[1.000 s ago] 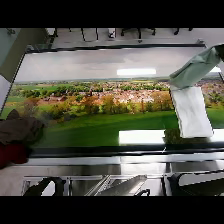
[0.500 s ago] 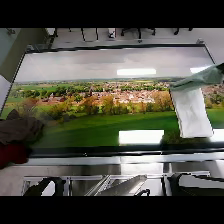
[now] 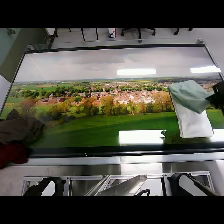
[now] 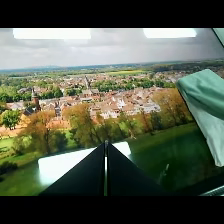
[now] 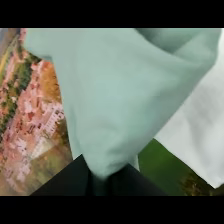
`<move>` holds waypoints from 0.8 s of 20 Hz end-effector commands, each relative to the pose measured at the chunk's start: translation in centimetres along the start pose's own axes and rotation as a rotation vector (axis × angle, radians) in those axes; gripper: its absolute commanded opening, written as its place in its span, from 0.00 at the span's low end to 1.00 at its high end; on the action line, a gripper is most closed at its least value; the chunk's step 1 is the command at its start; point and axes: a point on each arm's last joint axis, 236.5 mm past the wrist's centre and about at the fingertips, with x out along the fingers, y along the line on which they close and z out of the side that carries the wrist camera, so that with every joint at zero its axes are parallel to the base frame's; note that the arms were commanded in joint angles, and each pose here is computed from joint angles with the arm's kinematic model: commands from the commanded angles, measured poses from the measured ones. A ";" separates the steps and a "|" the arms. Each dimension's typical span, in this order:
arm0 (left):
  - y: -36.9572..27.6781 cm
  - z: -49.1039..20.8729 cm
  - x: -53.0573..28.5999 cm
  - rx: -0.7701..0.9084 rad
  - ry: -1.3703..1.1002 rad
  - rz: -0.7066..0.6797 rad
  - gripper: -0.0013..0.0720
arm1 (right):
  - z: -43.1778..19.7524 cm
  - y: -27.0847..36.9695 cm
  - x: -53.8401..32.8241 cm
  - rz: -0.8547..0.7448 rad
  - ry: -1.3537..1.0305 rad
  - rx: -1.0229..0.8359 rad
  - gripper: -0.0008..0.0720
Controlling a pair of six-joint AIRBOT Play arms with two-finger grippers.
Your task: Fold the shirts.
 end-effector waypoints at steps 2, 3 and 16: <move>0.0 -0.2 0.0 0.000 0.007 0.001 0.04 | -2.6 -4.6 0.5 -0.105 -0.007 0.053 0.06; 0.0 -0.2 0.0 0.000 0.008 0.001 0.04 | -3.1 -4.9 0.6 -0.119 0.012 0.053 0.06; 0.3 -0.5 0.4 -0.017 0.015 -0.002 0.04 | -1.6 4.0 -4.2 0.162 -0.021 -0.092 0.55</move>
